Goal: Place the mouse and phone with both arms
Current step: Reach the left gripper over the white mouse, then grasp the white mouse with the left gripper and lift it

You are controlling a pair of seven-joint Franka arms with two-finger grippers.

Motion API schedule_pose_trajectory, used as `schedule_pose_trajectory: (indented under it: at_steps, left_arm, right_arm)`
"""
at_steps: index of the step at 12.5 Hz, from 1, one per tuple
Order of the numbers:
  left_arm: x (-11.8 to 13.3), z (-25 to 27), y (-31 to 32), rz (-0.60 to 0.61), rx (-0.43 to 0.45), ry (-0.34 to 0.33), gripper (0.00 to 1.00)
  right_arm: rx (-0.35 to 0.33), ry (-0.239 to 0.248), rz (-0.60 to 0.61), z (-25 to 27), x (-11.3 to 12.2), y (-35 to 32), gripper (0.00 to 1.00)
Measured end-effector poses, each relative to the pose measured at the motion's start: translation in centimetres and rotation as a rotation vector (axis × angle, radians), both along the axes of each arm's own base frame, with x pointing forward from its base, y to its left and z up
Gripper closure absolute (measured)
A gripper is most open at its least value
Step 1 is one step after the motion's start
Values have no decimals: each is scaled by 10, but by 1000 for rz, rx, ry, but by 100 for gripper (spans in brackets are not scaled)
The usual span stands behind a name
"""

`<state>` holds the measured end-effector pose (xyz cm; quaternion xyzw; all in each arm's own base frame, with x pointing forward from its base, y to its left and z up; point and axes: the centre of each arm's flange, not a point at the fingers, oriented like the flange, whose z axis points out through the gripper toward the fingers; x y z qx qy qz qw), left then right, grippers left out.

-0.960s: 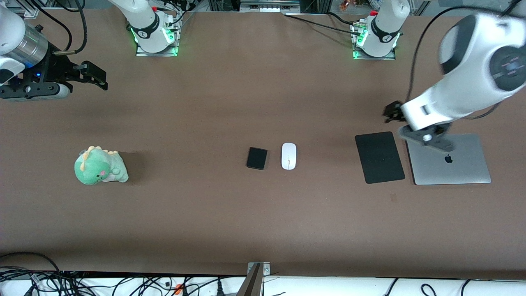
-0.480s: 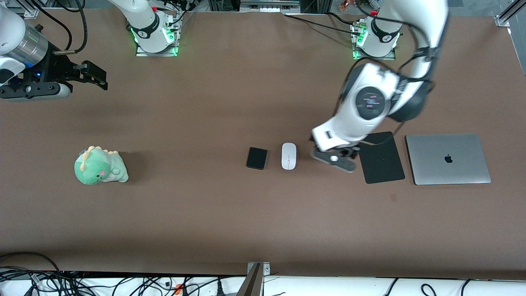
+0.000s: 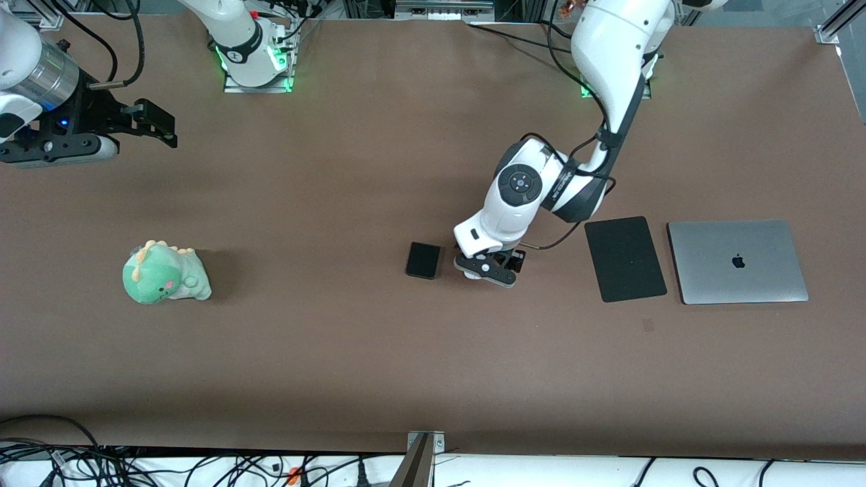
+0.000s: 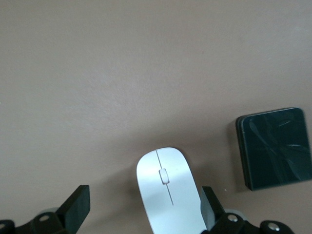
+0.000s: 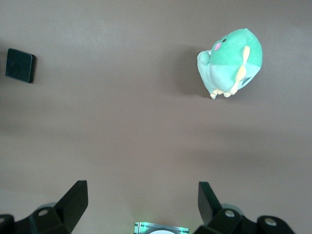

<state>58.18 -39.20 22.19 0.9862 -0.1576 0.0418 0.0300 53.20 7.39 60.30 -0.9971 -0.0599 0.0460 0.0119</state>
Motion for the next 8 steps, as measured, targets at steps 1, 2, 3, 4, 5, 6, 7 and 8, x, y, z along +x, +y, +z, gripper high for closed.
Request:
schedule_pose_trajectory:
  at_steps: [1, 2, 3, 4, 5, 6, 7, 8]
  left_arm:
    - [-3, -9, -4, 15, -1, 0, 0]
    - [-6, -16, -8, 24, -3, -2, 0]
    - [-9, -24, -11, 27, -2, -1, 0]
    - [-11, -29, -14, 31, -1, 0, 0]
    - [-14, -34, -16, 30, 3, 5, 0]
    - [-19, -39, -19, 25, 9, 12, 0]
    - [-23, -44, -21, 20, 14, 19, 0]
    - [-26, -47, -22, 20, 17, 24, 0]
  right_arm:
    - [1, 1, 7, 0, 0, 0, 0]
    - [1, 1, 11, -1, 0, 0, 0]
    - [1, 1, 12, -1, 1, 0, 0]
    - [1, 1, 14, -1, 1, 0, 0]
    - [1, 1, 14, -1, 1, 0, 0]
    - [1, 2, 16, -1, 1, 0, 0]
    - [1, 3, 18, -2, 1, 0, 0]
    - [1, 5, 20, -3, 1, 1, 0]
